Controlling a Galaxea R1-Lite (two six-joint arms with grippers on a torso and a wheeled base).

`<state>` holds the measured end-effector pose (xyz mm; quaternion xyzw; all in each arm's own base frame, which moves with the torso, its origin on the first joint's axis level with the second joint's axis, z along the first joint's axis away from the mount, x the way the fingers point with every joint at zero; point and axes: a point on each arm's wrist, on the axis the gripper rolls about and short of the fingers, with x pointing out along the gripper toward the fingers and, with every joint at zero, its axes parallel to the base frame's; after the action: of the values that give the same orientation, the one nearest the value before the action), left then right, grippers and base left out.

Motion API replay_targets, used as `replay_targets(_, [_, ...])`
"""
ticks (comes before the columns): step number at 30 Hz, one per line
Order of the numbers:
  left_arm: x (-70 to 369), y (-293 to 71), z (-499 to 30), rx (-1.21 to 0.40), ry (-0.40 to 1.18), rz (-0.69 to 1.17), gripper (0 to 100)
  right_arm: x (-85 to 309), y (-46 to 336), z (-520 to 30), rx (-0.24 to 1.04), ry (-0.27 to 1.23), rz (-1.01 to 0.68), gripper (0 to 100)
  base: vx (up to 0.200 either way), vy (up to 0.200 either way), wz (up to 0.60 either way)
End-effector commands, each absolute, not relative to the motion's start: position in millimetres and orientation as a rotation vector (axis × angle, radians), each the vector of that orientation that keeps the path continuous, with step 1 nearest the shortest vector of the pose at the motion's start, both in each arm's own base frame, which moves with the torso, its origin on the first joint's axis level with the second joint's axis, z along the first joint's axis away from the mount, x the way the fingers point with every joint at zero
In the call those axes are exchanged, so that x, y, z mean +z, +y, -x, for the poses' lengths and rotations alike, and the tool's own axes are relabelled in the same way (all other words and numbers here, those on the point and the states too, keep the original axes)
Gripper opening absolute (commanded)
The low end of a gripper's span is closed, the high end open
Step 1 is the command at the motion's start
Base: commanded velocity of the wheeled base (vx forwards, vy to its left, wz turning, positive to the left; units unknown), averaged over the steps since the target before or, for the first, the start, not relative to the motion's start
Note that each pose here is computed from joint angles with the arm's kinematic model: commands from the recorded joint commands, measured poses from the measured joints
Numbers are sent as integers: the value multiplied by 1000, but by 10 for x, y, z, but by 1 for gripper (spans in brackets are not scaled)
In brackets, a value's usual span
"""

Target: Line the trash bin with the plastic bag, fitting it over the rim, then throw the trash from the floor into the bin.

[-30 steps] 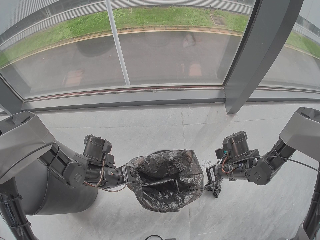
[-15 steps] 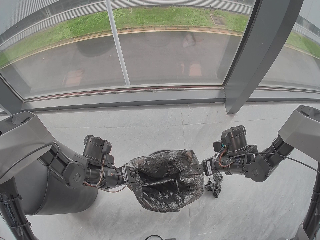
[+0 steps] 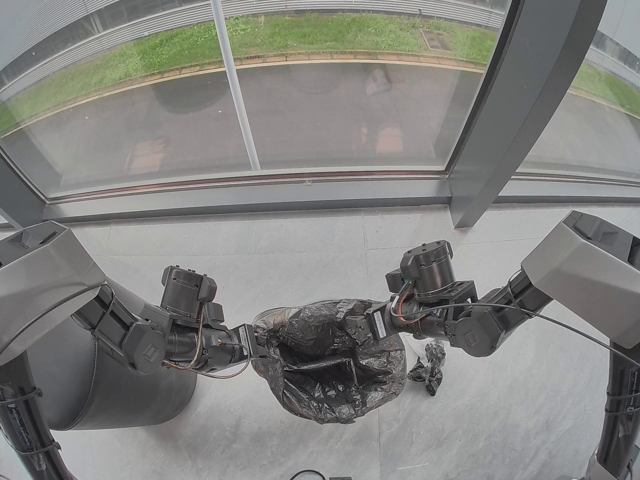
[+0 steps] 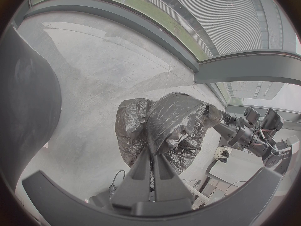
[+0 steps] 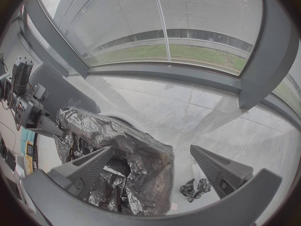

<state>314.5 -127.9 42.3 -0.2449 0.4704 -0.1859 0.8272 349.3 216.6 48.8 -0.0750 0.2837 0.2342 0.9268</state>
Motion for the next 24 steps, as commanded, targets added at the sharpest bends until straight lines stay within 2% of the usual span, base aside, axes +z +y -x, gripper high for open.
replay_targets(1, [423, -1261, -3149, -392, 993, 523, 0, 347, 2308, -3596, 487, 592, 164, 100, 0, 0, 0])
replay_targets(14, [431, -1234, -3184, -386, 981, 524, 0, 402, 2431, -3808, 474, 524, 146, 100, 0, 0, 0])
replay_targets(24, [455, -1077, -3296, -386, 928, 466, 0, 472, 2462, -3972, 438, 470, 132, 100, 0, 0, 0])
